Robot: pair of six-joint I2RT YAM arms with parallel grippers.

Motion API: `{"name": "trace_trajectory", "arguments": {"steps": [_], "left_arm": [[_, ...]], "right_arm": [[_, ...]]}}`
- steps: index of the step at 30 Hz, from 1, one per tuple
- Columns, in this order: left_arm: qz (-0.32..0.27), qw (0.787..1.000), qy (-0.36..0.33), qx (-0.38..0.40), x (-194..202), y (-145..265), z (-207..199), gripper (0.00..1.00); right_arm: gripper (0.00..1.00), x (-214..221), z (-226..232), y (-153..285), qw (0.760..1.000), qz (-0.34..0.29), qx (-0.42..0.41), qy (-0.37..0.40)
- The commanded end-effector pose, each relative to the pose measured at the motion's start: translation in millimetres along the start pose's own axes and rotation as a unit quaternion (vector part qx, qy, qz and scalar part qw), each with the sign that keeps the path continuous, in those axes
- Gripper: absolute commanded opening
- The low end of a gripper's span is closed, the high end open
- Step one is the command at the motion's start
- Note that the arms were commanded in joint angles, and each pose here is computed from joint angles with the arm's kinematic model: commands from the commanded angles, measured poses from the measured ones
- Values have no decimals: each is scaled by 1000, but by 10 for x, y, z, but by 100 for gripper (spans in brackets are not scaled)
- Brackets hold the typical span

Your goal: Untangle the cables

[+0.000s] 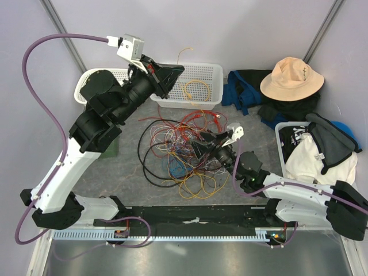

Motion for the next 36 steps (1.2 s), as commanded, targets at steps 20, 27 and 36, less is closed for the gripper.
{"name": "trace_trajectory", "arguments": {"steps": [20, 27, 36], "left_arm": [[3, 997, -18, -74, 152, 103, 209, 7], [91, 967, 51, -233, 967, 225, 787, 100], [124, 930, 163, -305, 1737, 890, 985, 100]], "right_arm": [[0, -443, 17, -304, 993, -70, 92, -3], [0, -1202, -4, -544, 976, -45, 211, 42], [0, -1902, -564, -1385, 965, -62, 254, 31]]}}
Point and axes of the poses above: each gripper's point midway between its finger pads, its own y axis back along the fingers, its own z axis along the line the jaws close on, x = y × z, the point moved 8 cm from there along y, back along the fingers, and after that the axes turned 4 degrees about -y, right-handed, at the moved point
